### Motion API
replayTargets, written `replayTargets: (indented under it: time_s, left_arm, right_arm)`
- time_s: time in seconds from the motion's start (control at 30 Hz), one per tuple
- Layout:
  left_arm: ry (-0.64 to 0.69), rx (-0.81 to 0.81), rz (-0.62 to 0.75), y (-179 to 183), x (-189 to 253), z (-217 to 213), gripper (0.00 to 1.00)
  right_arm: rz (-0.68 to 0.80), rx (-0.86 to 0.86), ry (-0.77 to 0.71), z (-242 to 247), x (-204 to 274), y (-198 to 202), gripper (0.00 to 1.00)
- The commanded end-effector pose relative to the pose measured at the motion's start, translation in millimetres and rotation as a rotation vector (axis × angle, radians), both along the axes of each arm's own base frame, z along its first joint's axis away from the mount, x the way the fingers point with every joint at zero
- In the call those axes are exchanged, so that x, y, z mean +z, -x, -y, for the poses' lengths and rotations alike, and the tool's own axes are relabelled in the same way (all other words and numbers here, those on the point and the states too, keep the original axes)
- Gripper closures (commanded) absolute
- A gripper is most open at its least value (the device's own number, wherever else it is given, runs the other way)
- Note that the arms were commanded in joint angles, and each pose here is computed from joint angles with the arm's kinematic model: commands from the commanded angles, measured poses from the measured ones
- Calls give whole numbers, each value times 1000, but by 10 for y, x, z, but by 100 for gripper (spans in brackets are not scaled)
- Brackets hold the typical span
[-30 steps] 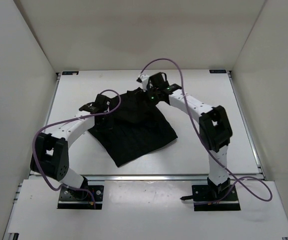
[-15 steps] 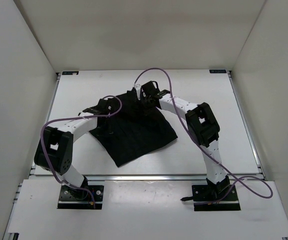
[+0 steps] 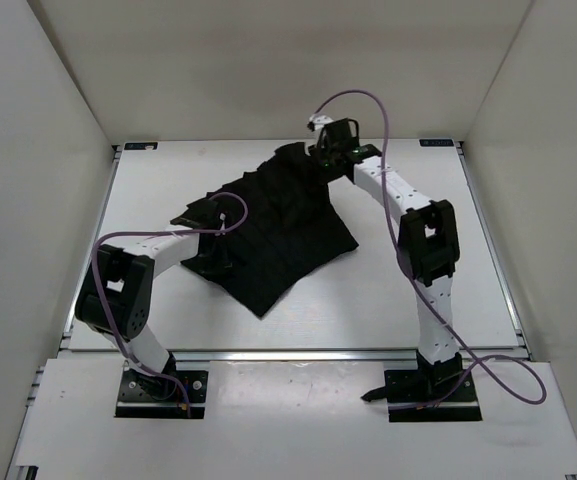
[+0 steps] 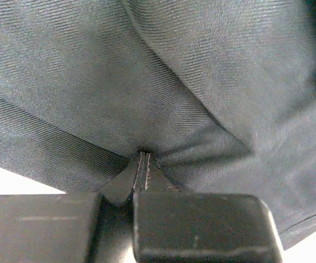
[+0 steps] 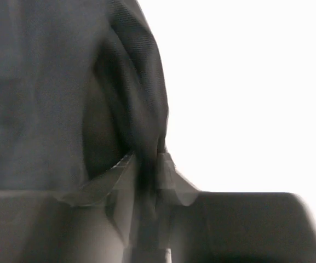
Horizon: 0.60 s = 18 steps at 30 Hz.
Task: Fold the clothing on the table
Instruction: Flatten the skirt out
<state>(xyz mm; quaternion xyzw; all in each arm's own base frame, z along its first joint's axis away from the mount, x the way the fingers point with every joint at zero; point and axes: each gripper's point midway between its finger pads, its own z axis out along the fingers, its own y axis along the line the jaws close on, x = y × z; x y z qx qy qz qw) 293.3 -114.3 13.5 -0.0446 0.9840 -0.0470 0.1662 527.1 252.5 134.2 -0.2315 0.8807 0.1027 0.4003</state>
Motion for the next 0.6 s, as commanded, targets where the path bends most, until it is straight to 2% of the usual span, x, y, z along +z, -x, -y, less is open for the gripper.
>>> replayTargets:
  time_s: [0.0,0.03,0.07,0.13,0.2,0.27,0.3,0.33,0.37,0.4,0.47,0.5,0.57]
  left_arm:
    - [20,-14,-25,27,-53,64,100]
    - [19,-22,-29,41,-60,84,100]
    - [25,-27,-25,26,-42,94,100]
    - [15,-21,-13,-6,-19,61,100]
    - [14,-18,4,-96,43,26,100]
    - [19,-27,6,-138,111,31,100]
    - [17,-31,26,-206,199,24,100]
    - [20,-39,36,-247,263,40,89]
    - [19,-58,47,-272,332,61,63]
    - [20,-76,74,-311,443,82,53]
    - [34,-99,134,-373,684,170,21]
    - [53,-109,168,-353,836,226,14]
    - [105,-115,180,-237,941,333,8]
  right_arm:
    - [12,-223,26,934,113,-383,74]
    - [-45,-249,21,995,33,-378,70]
    - [-102,-275,-37,1086,-13,-399,59]
    - [-178,-279,-116,1182,-94,-353,50]
    - [-183,-281,-155,1228,13,-259,45]
    - [-199,-246,-128,1203,-156,-53,44]
    - [-190,-239,-109,1190,-156,88,33]
    - [-196,-209,-80,1136,-236,192,29]
    - [-194,-191,-65,1140,-228,339,26]
    - [-207,-178,-49,1111,-265,511,25]
    - [-239,-136,-57,1001,-311,808,22]
    - [-257,-127,-64,992,-353,975,21]
    - [-267,-114,-110,1001,-293,1171,20]
